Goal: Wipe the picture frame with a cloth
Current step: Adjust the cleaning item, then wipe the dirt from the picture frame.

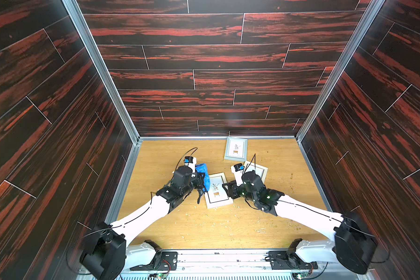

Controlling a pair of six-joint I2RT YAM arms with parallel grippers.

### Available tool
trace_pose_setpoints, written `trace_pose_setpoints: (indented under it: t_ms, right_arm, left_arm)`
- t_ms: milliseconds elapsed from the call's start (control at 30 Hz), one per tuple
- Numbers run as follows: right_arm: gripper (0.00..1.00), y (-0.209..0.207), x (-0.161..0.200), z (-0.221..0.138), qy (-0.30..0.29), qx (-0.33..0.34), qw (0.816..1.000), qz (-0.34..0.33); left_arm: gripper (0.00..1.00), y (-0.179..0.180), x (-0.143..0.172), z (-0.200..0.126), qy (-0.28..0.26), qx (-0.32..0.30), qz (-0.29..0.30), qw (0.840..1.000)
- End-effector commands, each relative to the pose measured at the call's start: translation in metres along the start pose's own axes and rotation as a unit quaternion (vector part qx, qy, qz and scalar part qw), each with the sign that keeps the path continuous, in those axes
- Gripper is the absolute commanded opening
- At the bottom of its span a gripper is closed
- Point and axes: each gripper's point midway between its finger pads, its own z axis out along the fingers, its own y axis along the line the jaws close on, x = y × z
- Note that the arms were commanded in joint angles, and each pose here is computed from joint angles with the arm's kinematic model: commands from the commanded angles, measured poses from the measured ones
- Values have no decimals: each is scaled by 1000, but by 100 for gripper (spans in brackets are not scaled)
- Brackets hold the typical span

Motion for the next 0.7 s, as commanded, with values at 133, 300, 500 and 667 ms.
trace_pose_setpoints:
  t_ms: [133, 300, 500, 667]
  right_arm:
    - [55, -73, 61, 39, 113, 158, 978, 79]
    - [54, -54, 69, 51, 124, 89, 984, 89]
    - [55, -48, 83, 62, 143, 65, 983, 91]
    - [55, -54, 96, 71, 165, 77, 979, 89]
  left_arm:
    - [0, 36, 47, 37, 148, -113, -2, 982]
    - [0, 34, 59, 63, 186, -115, -18, 976]
    - [0, 36, 73, 86, 222, -124, -22, 967]
    - [0, 42, 91, 97, 250, -131, -28, 959]
